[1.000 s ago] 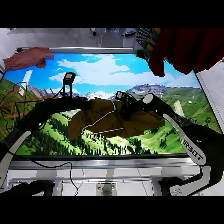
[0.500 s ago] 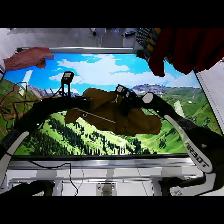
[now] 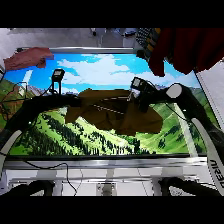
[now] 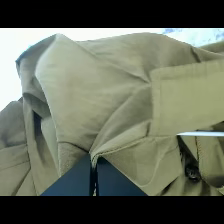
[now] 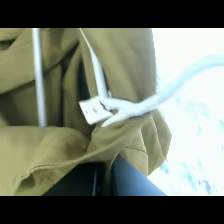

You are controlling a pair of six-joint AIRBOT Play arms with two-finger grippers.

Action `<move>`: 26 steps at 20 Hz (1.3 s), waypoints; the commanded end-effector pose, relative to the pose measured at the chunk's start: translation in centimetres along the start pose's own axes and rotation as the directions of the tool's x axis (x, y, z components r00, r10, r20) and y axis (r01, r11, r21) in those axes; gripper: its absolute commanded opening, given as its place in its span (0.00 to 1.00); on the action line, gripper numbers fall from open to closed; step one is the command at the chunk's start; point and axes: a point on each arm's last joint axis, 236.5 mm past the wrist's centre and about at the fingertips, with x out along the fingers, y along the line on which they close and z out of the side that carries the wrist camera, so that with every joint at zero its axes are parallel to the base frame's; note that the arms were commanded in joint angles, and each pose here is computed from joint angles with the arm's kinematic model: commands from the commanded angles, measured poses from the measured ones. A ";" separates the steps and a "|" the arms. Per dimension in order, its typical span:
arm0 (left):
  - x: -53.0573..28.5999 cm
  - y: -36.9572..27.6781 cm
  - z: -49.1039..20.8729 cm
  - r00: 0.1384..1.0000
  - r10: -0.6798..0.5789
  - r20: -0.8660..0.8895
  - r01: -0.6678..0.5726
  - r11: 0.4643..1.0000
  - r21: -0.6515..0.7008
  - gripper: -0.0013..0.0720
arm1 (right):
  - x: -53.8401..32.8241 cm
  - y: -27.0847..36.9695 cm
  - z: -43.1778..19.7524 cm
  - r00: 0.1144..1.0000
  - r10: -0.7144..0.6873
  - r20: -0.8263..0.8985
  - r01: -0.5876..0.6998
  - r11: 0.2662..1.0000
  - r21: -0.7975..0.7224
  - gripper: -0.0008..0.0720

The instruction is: Fold the clothes and pants, and hang the long-sleeved shirts on hangers.

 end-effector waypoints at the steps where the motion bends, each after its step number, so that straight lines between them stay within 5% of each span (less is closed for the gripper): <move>1: -0.6 1.2 -0.3 1.000 0.015 -0.013 -0.015 1.000 -0.020 0.06 | -2.9 -1.1 -1.9 0.997 -0.044 -0.056 0.045 0.999 0.011 0.08; 8: -2.2 0.4 -0.8 0.999 -0.003 -0.041 0.004 1.000 0.026 0.06 | -3.5 -2.3 -2.7 0.993 -0.091 -0.069 0.097 0.992 0.087 0.08; 13: -2.7 -9.0 -3.3 0.946 -0.288 -0.150 0.285 0.958 -0.039 0.06 | -3.3 -1.6 2.6 0.989 -0.073 0.126 0.046 0.978 0.205 0.08; 19: -1.8 -16.7 -2.4 0.936 -0.343 -0.083 0.351 0.930 0.112 0.07 | -5.3 0.9 8.5 0.967 -0.060 0.246 0.043 0.996 0.072 0.08; 20: -1.8 -17.0 -2.3 0.936 -0.345 -0.074 0.351 0.929 0.118 0.22 | -6.0 1.0 8.8 0.965 -0.069 0.254 0.058 0.997 0.053 0.08; 22: -2.4 -16.9 -2.1 0.935 -0.348 -0.073 0.355 0.928 0.118 0.86 | -7.2 1.0 8.9 0.964 -0.089 0.251 0.092 0.996 0.001 0.08; 26: -8.9 -15.5 1.8 0.942 -0.326 0.078 0.304 0.930 0.208 0.92 | -8.4 0.7 7.9 0.972 -0.127 0.195 0.148 0.985 -0.093 0.08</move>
